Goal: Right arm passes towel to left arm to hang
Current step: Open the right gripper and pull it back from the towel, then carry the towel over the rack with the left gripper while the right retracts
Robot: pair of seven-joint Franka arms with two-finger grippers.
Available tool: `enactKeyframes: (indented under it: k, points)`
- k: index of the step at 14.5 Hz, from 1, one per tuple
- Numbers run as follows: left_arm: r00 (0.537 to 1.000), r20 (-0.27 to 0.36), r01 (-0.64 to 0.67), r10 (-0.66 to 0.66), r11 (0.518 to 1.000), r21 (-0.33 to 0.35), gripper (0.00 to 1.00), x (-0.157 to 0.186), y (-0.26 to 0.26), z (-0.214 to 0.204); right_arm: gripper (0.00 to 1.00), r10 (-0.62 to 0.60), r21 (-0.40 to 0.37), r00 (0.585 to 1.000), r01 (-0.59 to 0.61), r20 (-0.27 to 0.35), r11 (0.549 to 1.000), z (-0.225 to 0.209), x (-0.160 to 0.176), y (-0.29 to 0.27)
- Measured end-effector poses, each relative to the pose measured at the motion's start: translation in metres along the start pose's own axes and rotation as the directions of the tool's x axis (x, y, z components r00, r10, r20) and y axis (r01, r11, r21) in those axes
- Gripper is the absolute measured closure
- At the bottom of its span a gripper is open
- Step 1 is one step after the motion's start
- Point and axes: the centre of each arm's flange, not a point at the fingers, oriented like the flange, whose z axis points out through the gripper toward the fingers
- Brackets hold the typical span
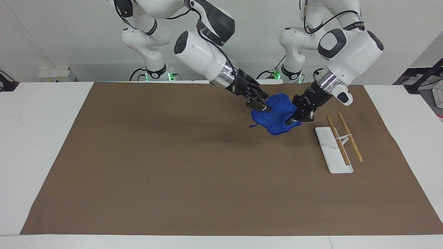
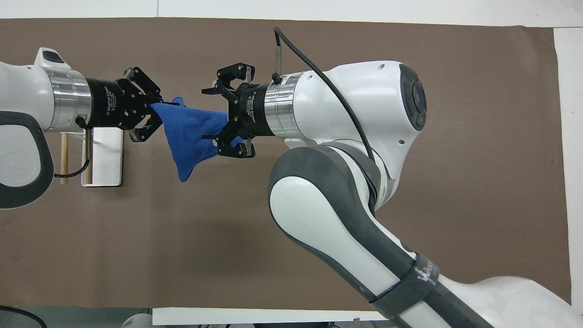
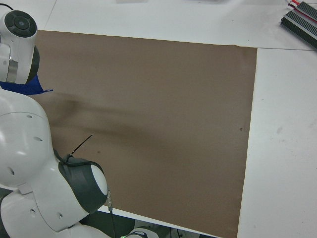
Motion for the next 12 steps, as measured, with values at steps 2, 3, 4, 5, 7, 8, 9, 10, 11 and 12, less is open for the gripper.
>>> enactKeyframes:
  k: [2, 3, 4, 5, 7, 8, 9, 10, 11, 12]
  points:
    - [0.999, -0.007, -0.050, 0.049, 0.998, -0.029, 0.98, 0.009, 0.005, -0.008, 0.00, 0.000, 0.000, 1.000, 0.000, 0.000, 1.000, 0.000, 0.000, 0.000]
    - [0.997, -0.011, -0.073, 0.073, 0.997, -0.036, 0.98, 0.014, 0.007, -0.011, 0.00, 0.000, 0.000, 1.000, 0.000, 0.000, 1.000, 0.000, 0.000, 0.000]
    - [0.995, -0.014, -0.096, 0.096, 0.995, -0.040, 0.98, 0.016, 0.008, -0.012, 0.00, -0.007, 0.000, 1.000, 0.007, -0.001, 1.000, 0.000, 0.000, 0.000]
    - [0.993, -0.017, -0.117, 0.116, 0.992, -0.047, 0.98, 0.018, 0.009, -0.014, 0.00, -0.037, -0.002, 0.999, 0.037, -0.011, 0.999, 0.000, 0.000, 0.000]
    - [0.992, -0.025, -0.124, 0.123, 0.990, -0.065, 0.98, 0.023, 0.012, -0.018, 0.00, -0.168, -0.040, 0.984, 0.166, -0.057, 0.985, 0.003, 0.001, 0.004]
    - [0.993, -0.028, -0.112, 0.111, 0.991, -0.074, 0.98, 0.027, 0.013, -0.020, 0.00, -0.254, -0.081, 0.964, 0.248, -0.083, 0.965, 0.004, 0.004, 0.007]
    - [0.996, -0.030, -0.086, 0.084, 0.993, -0.078, 0.98, 0.033, 0.014, -0.023, 0.00, -0.349, -0.129, 0.931, 0.335, -0.104, 0.933, 0.004, 0.008, 0.009]
    - [0.998, -0.033, -0.049, 0.046, 0.996, -0.080, 0.98, 0.042, 0.013, -0.024, 0.00, -0.460, -0.191, 0.879, 0.433, -0.125, 0.881, 0.003, 0.016, 0.010]
    - [0.999, -0.040, -0.002, -0.001, 0.996, -0.092, 0.98, 0.055, 0.013, -0.026, 0.00, -0.575, -0.271, 0.806, 0.527, -0.141, 0.806, 0.001, 0.025, 0.012]
    - [0.998, -0.048, 0.044, -0.050, 0.993, -0.110, 0.98, 0.070, 0.012, -0.029, 0.00, -0.680, -0.365, 0.719, 0.600, -0.144, 0.712, -0.002, 0.036, 0.014]
